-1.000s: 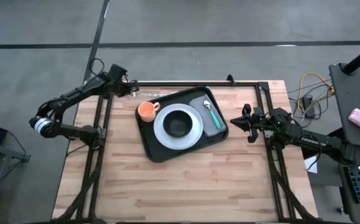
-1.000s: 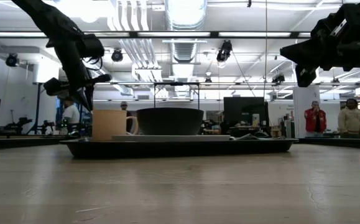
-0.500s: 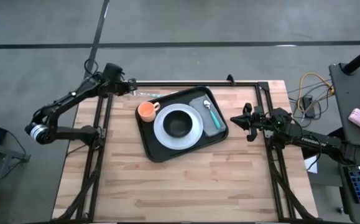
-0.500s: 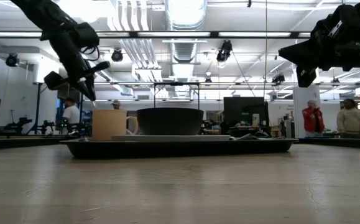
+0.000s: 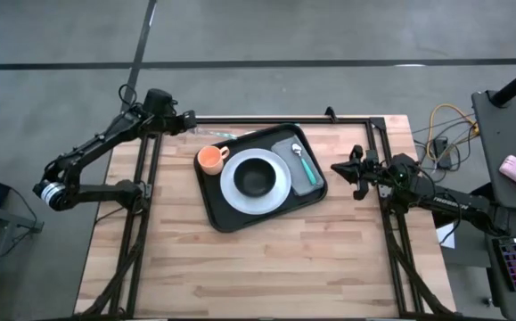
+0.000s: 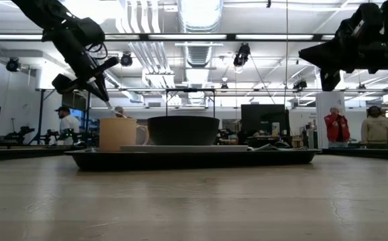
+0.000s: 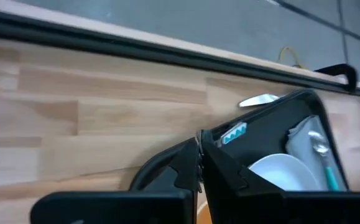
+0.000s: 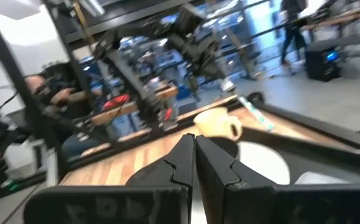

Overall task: Set up tray
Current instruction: Put the light blue fork on the gray napkin to the left of the light blue spoon on the black tray

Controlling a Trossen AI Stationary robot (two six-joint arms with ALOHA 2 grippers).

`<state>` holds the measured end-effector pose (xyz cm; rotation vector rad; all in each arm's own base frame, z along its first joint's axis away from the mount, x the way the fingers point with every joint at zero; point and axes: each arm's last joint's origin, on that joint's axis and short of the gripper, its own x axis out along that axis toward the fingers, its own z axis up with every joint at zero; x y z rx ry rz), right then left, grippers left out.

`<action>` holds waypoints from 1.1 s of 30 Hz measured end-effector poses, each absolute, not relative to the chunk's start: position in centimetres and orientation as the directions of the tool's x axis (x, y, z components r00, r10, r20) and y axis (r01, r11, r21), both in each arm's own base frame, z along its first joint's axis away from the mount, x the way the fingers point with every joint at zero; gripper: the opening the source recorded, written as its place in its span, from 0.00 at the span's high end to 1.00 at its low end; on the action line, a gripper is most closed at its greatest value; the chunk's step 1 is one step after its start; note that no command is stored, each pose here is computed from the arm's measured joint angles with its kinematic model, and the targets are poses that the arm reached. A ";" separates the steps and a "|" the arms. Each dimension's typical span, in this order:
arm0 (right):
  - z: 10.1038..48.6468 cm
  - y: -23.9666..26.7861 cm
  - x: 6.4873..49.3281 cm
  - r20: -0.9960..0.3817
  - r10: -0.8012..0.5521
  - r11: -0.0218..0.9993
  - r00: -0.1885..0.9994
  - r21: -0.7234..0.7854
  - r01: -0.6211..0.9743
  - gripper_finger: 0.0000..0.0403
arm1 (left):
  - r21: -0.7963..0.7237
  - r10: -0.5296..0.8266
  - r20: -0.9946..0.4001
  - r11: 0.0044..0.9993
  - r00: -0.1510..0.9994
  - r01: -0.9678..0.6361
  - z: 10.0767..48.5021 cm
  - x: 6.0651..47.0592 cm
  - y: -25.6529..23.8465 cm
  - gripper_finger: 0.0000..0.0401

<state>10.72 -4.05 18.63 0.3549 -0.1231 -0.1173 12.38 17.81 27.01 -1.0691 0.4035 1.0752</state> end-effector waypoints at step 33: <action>26.3 -8.4 19.0 -0.250 -0.289 0.943 0.924 0.090 0.319 0.52 | -0.659 0.495 -0.540 0.255 0.681 -0.708 28.8 13.4 18.4 1.00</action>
